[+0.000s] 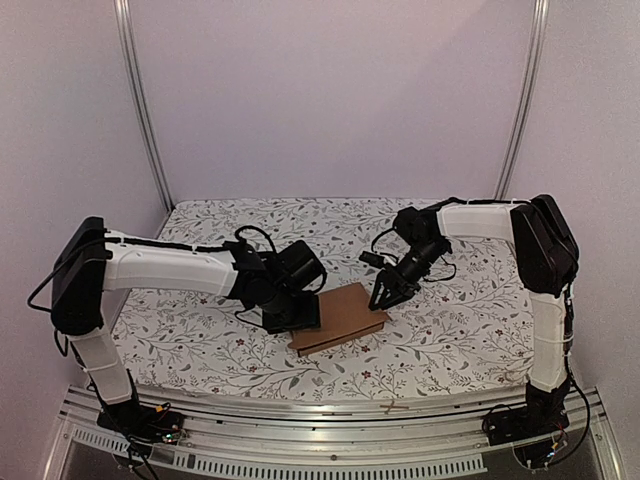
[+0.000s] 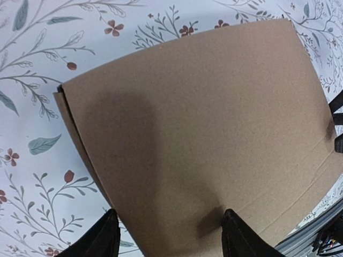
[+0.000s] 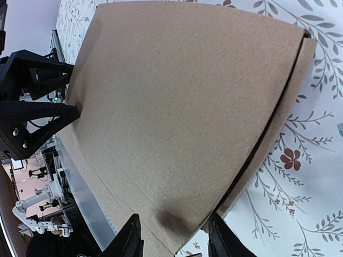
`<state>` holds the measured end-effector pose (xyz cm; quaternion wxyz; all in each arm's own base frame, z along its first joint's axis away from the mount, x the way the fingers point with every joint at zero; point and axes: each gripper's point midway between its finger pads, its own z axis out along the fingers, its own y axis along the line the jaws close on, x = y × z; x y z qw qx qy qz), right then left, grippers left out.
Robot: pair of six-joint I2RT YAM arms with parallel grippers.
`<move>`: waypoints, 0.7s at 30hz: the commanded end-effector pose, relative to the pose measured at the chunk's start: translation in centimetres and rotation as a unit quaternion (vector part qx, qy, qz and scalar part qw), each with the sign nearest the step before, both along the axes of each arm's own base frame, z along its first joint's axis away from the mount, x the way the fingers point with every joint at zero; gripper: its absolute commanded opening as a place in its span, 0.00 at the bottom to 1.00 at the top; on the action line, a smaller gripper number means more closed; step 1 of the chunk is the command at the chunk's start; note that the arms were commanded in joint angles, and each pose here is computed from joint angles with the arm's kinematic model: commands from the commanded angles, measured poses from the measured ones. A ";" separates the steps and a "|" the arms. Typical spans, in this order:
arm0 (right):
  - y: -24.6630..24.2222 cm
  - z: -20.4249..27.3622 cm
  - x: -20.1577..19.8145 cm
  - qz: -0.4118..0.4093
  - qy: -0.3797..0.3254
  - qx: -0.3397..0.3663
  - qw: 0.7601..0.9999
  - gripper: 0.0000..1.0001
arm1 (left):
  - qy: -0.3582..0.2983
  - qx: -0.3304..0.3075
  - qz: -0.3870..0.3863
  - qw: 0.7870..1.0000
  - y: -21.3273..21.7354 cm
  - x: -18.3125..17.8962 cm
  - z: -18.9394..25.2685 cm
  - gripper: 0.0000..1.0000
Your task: Fold the paper box
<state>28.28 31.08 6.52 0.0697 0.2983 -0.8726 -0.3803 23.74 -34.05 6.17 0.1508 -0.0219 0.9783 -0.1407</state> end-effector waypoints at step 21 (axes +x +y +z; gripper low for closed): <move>0.1 -1.1 -1.2 0.004 0.030 -0.001 1.000 0.48 | 0.050 -0.006 -0.004 0.999 0.9 -5.3 -0.5 0.68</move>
